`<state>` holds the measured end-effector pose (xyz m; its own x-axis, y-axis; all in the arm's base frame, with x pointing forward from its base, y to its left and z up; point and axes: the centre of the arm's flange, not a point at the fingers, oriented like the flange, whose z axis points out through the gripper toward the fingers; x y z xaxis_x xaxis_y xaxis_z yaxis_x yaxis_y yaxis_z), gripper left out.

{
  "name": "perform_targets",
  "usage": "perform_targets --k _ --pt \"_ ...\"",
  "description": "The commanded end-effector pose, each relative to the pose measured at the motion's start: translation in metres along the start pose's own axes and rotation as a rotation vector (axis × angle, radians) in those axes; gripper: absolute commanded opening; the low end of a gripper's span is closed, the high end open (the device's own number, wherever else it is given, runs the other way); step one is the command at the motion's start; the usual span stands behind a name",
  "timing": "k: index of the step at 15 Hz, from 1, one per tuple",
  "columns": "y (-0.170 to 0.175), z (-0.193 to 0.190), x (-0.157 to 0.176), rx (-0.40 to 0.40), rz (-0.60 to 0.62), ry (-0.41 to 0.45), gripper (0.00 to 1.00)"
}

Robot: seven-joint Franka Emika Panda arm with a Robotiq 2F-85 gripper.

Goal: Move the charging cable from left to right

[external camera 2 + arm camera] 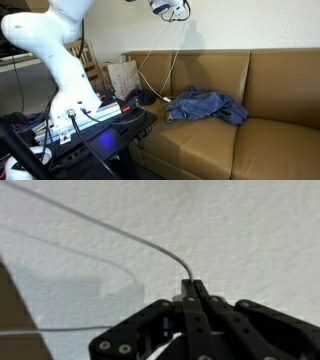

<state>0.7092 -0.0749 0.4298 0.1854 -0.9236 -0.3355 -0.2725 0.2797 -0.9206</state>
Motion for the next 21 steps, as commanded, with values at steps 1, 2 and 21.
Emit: perform_targets --k 1,2,21 --pt "-0.039 -0.064 -0.003 0.159 0.031 0.11 0.01" --pt "-0.051 -0.069 0.003 0.2 0.036 0.139 0.01" --pt "-0.07 -0.175 0.357 0.288 0.419 0.671 0.04"
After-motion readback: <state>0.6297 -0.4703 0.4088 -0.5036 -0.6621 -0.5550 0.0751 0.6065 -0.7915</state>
